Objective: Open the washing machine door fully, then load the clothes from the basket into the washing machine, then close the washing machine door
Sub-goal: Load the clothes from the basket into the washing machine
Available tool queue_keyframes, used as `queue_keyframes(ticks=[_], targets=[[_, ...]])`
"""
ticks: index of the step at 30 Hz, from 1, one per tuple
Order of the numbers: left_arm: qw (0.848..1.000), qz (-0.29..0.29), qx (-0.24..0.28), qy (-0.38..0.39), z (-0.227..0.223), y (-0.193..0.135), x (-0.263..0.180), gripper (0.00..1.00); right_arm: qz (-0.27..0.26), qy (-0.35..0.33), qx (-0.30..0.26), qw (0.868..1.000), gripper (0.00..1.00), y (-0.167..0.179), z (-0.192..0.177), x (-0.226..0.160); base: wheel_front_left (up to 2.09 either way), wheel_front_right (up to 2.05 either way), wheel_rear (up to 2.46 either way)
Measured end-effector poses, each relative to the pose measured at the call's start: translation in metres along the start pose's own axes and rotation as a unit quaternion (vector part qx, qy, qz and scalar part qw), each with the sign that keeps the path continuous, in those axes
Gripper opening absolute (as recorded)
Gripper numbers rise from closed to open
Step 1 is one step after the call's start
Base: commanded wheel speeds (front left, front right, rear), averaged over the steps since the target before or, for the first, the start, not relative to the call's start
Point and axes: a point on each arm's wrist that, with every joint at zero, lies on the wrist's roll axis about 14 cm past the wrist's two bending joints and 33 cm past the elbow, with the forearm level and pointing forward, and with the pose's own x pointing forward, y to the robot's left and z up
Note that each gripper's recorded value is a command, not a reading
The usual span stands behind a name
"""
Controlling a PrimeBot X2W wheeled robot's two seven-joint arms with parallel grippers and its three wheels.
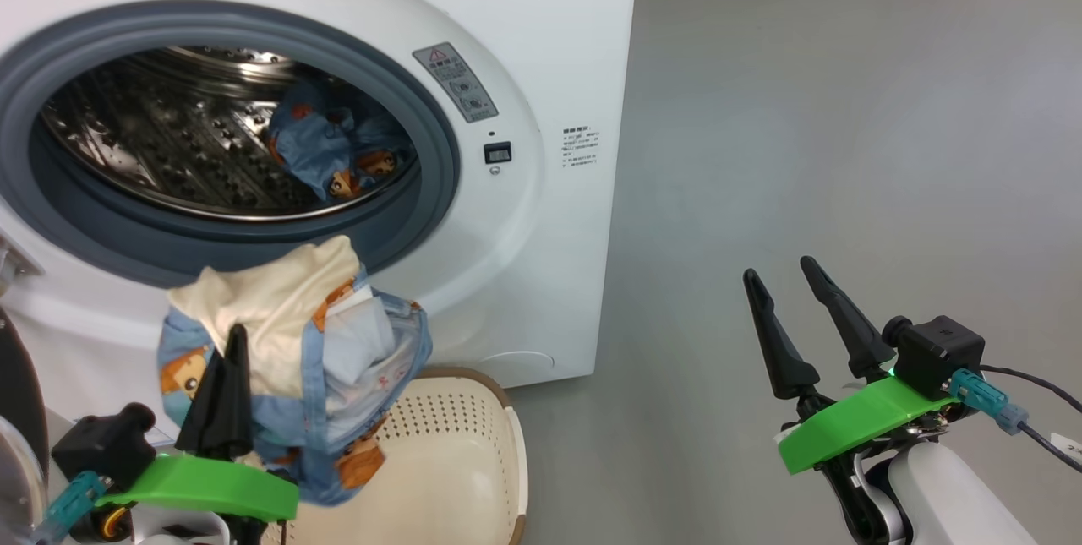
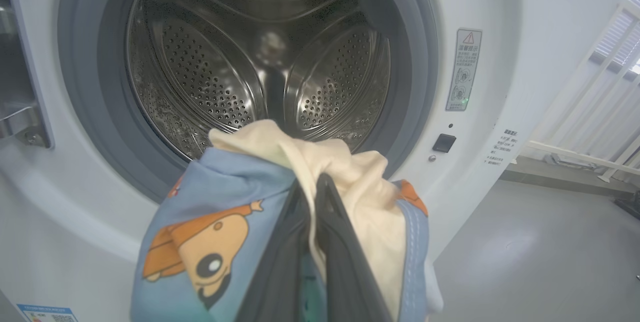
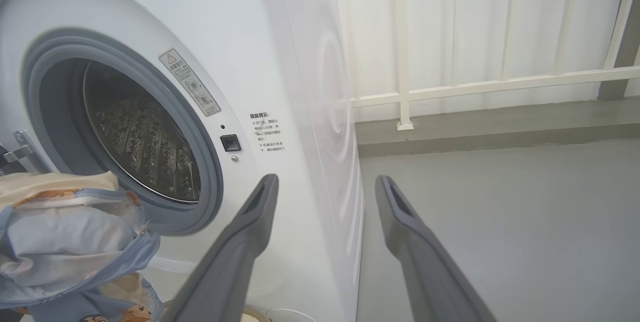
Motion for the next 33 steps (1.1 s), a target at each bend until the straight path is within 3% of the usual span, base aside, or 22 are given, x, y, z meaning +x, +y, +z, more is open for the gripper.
queue_keyframes(ticks=[14,33], targets=[[0.998,-0.008,0.006,-0.063,0.035,-0.013,-0.014,0.0,0.013,-0.011,-0.007,1.0,1.0,0.007,0.01,-0.005,0.0,0.0,0.0],[0.998,0.001,0.001,-0.058,0.03,-0.01,-0.008,0.0,0.007,0.0,-0.007,1.0,1.0,0.001,0.004,-0.006,0.0,0.0,0.0]])
